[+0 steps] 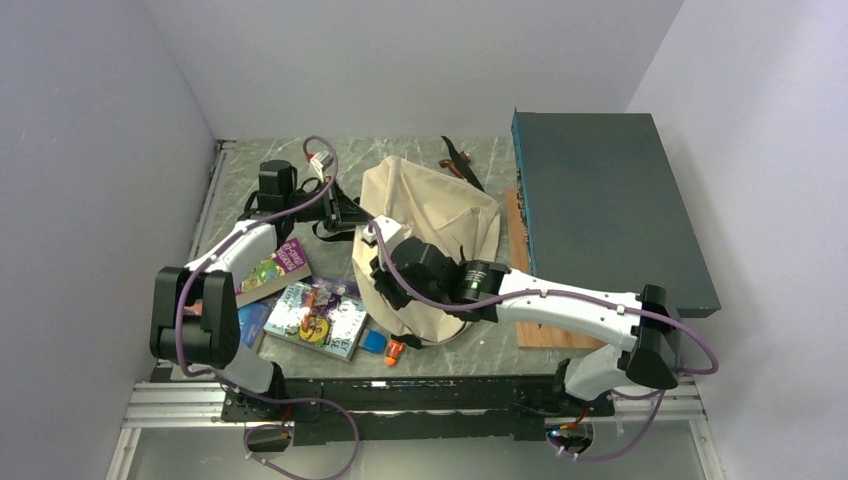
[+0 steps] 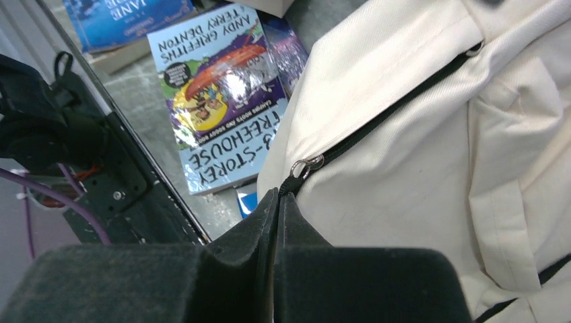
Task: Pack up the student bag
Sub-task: Unzip the student bag at the center of the board.
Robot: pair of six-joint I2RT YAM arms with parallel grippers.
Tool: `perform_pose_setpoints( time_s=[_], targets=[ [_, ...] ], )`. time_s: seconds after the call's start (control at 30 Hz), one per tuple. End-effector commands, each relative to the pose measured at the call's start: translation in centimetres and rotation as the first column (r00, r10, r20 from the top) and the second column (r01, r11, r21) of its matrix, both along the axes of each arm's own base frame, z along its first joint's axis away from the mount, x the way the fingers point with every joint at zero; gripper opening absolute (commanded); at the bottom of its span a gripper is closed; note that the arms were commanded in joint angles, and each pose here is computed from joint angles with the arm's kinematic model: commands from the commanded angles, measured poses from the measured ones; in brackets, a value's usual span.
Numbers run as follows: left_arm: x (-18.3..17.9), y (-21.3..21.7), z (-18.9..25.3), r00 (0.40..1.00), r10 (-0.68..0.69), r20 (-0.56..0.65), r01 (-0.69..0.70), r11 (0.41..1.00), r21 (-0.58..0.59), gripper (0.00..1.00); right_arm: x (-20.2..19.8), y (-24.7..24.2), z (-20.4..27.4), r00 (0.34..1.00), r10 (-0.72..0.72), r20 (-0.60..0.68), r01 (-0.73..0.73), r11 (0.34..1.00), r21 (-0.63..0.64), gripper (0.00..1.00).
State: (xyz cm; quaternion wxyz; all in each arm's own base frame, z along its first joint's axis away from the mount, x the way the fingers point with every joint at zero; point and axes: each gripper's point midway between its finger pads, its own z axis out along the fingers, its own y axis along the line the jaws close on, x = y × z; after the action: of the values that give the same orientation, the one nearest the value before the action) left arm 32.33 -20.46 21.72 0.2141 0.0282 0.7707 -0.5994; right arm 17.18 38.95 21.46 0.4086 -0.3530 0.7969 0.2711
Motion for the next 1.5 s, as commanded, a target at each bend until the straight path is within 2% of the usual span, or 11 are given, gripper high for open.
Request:
perform_pose_setpoints(
  time_s=[0.0,0.27,0.5,0.57,0.7,0.8,0.93,1.17,1.23,1.3,1.47],
  targets=[
    [3.7,1.1,0.6,0.996,0.080,0.046,-0.083,0.995,0.056,0.00,-4.0,-0.8,-2.8,0.996,0.086,-0.034,-0.089,0.990,-0.111,0.00],
    [5.3,2.3,-0.7,0.995,0.097,0.020,-0.098,0.987,0.130,0.00,-7.3,-4.4,-9.4,0.997,0.035,-0.072,-0.054,0.956,-0.287,0.00],
    [4.4,2.5,-3.2,0.991,0.112,-0.068,-0.095,0.971,0.219,0.00,-4.1,-4.5,-8.6,0.987,-0.088,0.137,0.122,0.955,-0.269,0.00],
    [3.8,2.5,-3.9,0.988,0.122,-0.094,-0.093,0.958,0.270,0.12,-3.0,-3.5,-7.5,0.972,-0.091,0.218,0.145,0.959,-0.245,0.00],
    [2.3,2.8,-4.8,0.979,0.161,-0.121,-0.103,0.917,0.385,0.52,-1.3,-2.4,-5.3,0.929,-0.086,0.361,0.168,0.965,-0.203,0.00],
    [0.7,4.3,-5.4,0.964,0.231,-0.129,-0.146,0.870,0.471,0.64,-1.0,-1.8,-5.1,0.898,-0.042,0.439,0.124,0.979,-0.160,0.00],
    [-2.3,5.3,-5.4,0.936,0.307,-0.174,-0.182,0.842,0.507,0.64,0.0,-1.2,-5.1,0.840,-0.039,0.542,0.134,0.981,-0.138,0.00],
    [-8.2,5.4,-4.5,0.885,0.377,-0.273,-0.219,0.856,0.469,0.65,0.3,-1.2,-4.7,0.789,-0.054,0.612,0.157,0.981,-0.116,0.00],
    [-9.4,5.0,-3.8,0.881,0.379,-0.283,-0.241,0.875,0.419,0.72,0.3,-1.2,-4.9,0.791,-0.047,0.611,0.157,0.979,-0.127,0.00],
    [-10.4,4.6,-3.3,0.882,0.369,-0.293,-0.250,0.894,0.372,0.97,0.5,-1.2,-5.1,0.792,-0.042,0.610,0.164,0.976,-0.145,0.00],
    [-11.9,2.9,-2.9,0.881,0.314,-0.354,-0.230,0.938,0.261,0.98,0.3,-0.9,-5.4,0.801,-0.034,0.597,0.157,0.976,-0.154,0.00]
  ],
)
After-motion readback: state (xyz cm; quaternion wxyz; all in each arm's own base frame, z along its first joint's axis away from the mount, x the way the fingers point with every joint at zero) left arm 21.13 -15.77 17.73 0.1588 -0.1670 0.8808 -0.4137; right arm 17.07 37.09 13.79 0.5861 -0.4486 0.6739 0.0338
